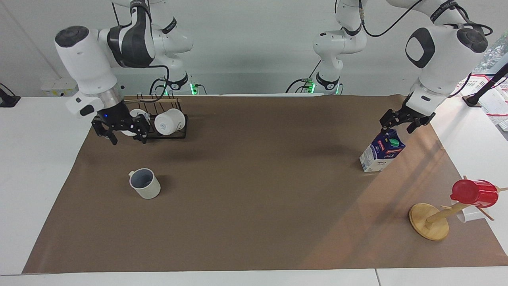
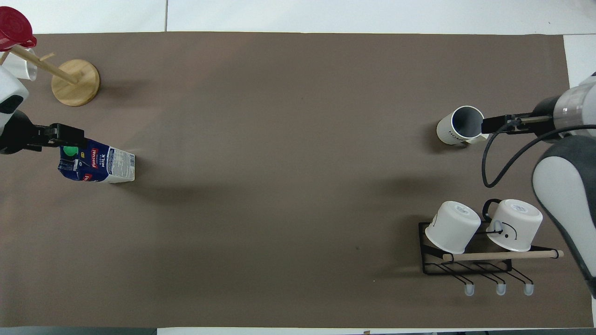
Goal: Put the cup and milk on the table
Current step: 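Reach the right gripper to the black mug and grasp its rim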
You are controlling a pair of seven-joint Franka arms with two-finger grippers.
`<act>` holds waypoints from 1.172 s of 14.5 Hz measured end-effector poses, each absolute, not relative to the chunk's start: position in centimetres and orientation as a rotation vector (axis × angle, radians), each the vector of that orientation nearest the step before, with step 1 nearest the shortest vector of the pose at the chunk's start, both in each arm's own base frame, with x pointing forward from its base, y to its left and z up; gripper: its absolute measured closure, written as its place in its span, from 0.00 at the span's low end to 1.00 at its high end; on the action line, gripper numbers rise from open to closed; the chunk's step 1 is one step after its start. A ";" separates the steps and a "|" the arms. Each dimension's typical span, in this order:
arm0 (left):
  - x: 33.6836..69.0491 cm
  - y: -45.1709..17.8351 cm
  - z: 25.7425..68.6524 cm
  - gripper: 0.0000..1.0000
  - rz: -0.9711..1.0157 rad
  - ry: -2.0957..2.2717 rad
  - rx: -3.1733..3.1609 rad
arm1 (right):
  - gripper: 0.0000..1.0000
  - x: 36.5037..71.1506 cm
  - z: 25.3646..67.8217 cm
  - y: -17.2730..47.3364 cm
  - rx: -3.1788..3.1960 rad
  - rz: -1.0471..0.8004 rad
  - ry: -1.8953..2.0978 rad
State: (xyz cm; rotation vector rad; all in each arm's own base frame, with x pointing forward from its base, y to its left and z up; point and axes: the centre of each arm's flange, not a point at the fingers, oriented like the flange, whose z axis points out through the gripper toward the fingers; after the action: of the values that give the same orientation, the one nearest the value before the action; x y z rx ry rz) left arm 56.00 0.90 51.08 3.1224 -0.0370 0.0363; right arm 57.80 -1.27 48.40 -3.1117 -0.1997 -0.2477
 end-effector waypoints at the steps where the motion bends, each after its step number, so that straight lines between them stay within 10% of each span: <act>1: 55.9 1.3 50.1 0.00 0.034 -0.031 3.123 | 0.00 58.7 46.2 -1.7 -3.112 -0.246 -0.317; 12: 55.4 1.9 46.2 0.07 0.070 -0.014 3.124 | 0.00 61.3 36.5 -4.7 -3.059 -0.273 -0.673; 17: 55.5 2.0 46.2 0.61 0.075 -0.010 3.124 | 0.15 61.9 33.7 -4.7 -3.069 -0.274 -0.639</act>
State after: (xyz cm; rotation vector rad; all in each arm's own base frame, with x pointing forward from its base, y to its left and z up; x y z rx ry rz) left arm 55.45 2.02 46.21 3.1244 -0.0104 0.0748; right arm 61.88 -4.75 33.70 -3.0686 -0.6393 -0.2743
